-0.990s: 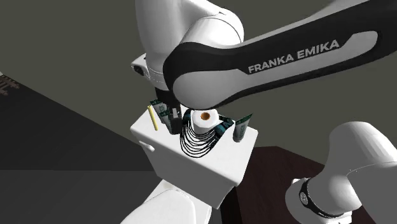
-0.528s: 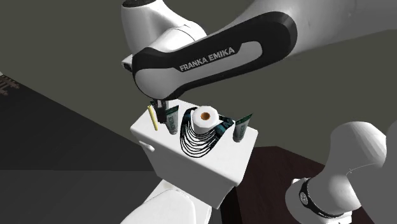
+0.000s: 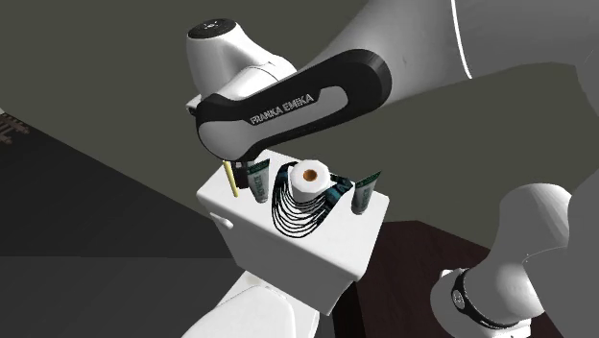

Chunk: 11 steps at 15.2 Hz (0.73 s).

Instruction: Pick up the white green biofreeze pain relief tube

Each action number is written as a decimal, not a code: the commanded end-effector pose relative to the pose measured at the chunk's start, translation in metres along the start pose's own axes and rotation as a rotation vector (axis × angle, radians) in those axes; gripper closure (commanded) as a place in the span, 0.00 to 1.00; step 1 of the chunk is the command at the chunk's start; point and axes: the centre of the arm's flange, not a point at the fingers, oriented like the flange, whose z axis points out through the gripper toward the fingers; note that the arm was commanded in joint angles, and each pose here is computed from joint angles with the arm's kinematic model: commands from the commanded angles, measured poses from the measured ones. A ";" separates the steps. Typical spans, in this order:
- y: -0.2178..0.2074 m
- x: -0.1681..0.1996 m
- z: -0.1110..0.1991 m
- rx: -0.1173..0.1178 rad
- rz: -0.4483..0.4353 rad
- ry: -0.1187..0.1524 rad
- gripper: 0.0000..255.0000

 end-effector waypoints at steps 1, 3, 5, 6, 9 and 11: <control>-0.002 0.000 0.013 0.000 0.000 0.000 0.00; -0.002 0.000 0.013 0.000 0.000 0.000 0.00; -0.002 0.000 0.013 0.000 0.000 0.000 1.00; -0.002 0.000 0.013 0.000 0.000 0.000 1.00; -0.002 0.000 0.013 0.000 0.000 0.000 1.00; -0.002 0.000 0.013 0.000 0.000 0.000 1.00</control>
